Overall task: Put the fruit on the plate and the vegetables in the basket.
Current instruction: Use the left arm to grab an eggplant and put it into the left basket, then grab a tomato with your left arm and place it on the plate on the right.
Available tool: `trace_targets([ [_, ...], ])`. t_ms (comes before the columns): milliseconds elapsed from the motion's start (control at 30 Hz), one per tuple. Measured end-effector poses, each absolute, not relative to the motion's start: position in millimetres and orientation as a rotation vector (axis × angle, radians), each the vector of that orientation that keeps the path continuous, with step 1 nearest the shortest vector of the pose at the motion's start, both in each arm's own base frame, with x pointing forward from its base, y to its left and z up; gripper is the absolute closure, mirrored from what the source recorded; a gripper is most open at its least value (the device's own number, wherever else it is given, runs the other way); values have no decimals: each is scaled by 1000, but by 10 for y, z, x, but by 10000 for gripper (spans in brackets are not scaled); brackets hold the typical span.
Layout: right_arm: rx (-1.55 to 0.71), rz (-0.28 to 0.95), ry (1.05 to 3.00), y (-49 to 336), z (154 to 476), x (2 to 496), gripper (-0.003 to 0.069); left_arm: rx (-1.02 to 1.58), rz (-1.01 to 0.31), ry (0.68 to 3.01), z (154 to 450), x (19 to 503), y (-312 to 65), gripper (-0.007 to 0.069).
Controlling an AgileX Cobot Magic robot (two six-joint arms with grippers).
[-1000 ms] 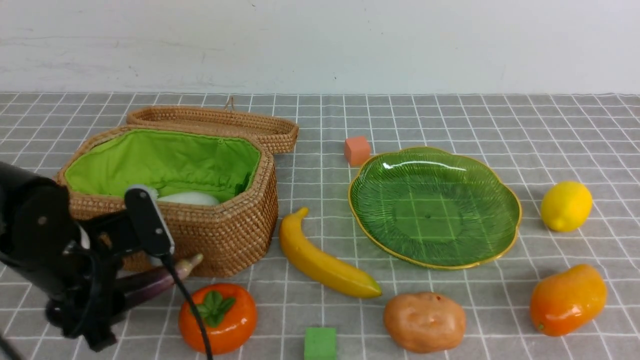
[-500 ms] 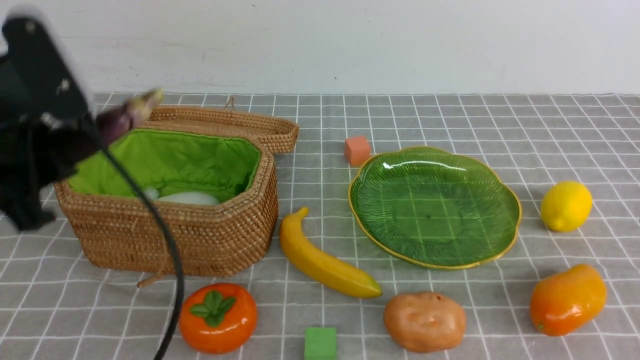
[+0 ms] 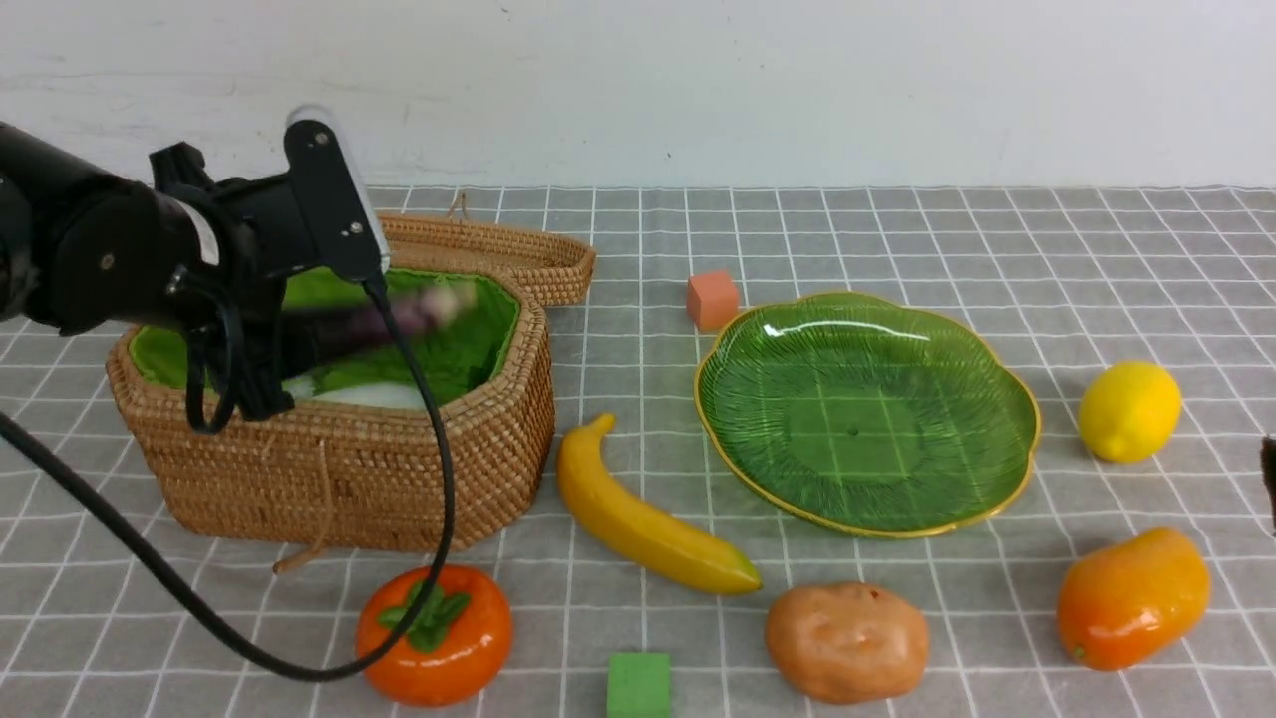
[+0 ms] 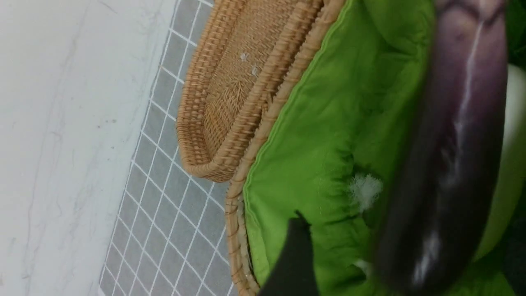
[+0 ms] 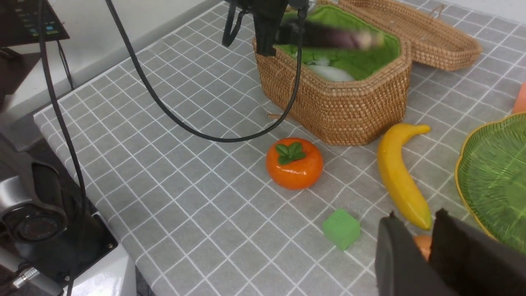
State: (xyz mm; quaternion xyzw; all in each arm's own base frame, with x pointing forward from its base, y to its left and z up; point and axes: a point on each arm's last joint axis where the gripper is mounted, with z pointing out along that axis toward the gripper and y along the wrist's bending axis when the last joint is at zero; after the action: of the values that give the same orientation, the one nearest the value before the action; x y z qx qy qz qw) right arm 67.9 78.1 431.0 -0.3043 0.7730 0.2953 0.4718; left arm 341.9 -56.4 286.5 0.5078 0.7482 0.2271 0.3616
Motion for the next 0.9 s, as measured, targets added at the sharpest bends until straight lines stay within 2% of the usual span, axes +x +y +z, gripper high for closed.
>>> trace_targets([
  [167,-741,724,1895,781,4309,680,519,1268,566,1965,2953,3334,-541,-29],
  [200,-742,717,1896,778,4308,683,519,1137,479,2026,3045,3247,-541,1],
  [267,-744,711,1897,775,4305,684,519,1029,402,2069,3112,3182,-546,33],
  [333,-755,692,1912,767,4289,684,517,763,203,2147,3295,2998,-562,162],
  [400,-769,666,1929,754,4268,684,517,615,42,2212,3413,2803,-633,321],
  [433,-773,664,1934,753,4263,682,517,610,32,2211,3437,2772,-641,357],
  [500,-800,637,1967,734,4229,666,517,657,-61,2274,3440,2516,-815,560],
  [533,-810,628,1980,726,4216,655,517,696,-86,2289,3407,2428,-893,603],
  [600,-833,608,2003,696,4193,614,517,795,-135,2334,3257,2220,-1102,638],
  [667,-843,597,2012,666,4184,571,517,862,-157,2365,3115,2077,-1268,638],
  [700,-840,590,2020,631,4180,522,517,899,-141,2402,2952,1975,-1385,638],
  [733,-825,583,2026,590,4180,472,517,916,-92,2424,2809,1911,-1458,638],
  [800,-811,579,2028,561,4180,436,517,939,-46,2424,2718,1874,-1519,638],
  [900,-771,568,2035,477,4180,334,517,1009,129,2345,2524,1846,-1732,577],
])
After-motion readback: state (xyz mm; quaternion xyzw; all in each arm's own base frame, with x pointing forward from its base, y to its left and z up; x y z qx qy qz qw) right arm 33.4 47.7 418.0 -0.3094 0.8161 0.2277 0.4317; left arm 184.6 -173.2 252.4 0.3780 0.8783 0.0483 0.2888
